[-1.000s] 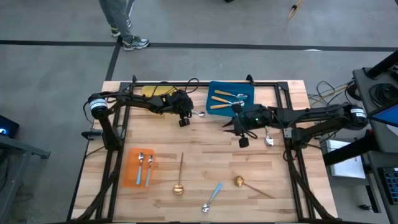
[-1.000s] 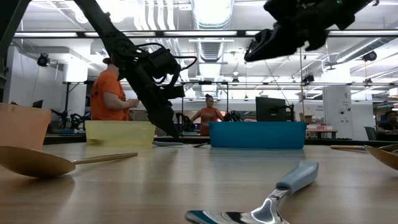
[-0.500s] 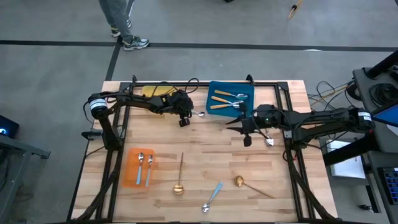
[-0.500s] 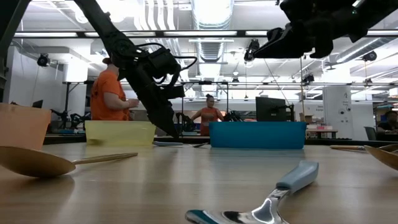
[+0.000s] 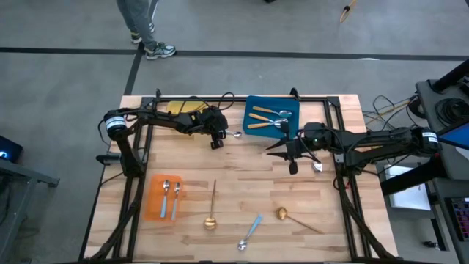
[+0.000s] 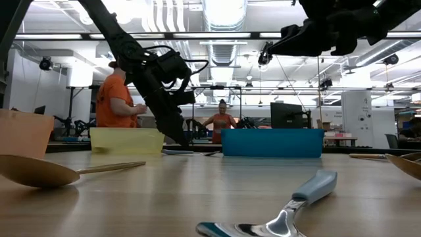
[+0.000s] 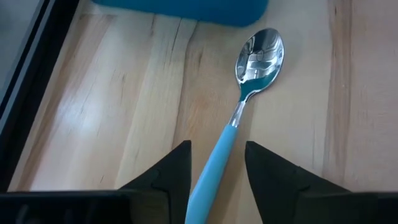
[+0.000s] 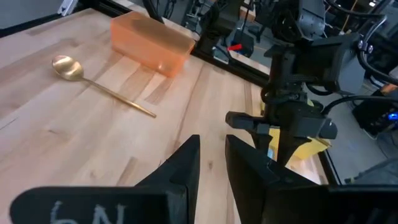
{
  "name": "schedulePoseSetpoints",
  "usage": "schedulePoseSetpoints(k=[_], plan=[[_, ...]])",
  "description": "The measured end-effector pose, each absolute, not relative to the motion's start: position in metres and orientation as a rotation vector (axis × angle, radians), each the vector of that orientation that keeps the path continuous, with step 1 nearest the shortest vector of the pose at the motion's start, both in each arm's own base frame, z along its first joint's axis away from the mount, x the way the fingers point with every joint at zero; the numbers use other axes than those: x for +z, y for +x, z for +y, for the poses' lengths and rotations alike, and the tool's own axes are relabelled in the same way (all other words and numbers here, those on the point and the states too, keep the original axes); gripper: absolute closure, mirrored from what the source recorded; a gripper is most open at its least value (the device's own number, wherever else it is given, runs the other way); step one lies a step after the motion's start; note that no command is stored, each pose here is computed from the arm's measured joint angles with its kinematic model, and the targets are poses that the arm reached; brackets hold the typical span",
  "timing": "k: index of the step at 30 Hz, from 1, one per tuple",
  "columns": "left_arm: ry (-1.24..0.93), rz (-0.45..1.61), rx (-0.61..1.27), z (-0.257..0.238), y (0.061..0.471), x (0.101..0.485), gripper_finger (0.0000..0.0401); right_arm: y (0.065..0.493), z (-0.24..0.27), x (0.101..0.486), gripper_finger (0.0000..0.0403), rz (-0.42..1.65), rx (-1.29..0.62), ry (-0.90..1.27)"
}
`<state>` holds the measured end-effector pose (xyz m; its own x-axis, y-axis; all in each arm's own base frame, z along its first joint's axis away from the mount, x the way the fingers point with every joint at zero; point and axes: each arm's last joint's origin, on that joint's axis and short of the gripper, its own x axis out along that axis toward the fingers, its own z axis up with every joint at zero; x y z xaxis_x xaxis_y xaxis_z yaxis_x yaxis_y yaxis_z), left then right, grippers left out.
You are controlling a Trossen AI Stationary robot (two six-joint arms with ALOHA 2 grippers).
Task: Sort silverware by color (type)
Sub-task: Put the blue spoon into the orange bin
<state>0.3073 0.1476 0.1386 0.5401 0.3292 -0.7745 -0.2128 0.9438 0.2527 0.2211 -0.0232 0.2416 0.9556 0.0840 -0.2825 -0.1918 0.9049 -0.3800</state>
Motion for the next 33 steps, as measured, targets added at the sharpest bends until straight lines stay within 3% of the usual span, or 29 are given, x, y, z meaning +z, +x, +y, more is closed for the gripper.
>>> schedulePoseSetpoints(k=[23,33], plan=[[0.075,1.002,0.312,0.139,0.312,0.120,0.0264,0.221,-0.023,0.242,0.0335,0.265,0.141,-0.403],[0.069,1.011,0.290,0.129,0.315,0.120,0.0306,0.221,-0.023,0.242,0.0335,0.265,0.141,-0.403]])
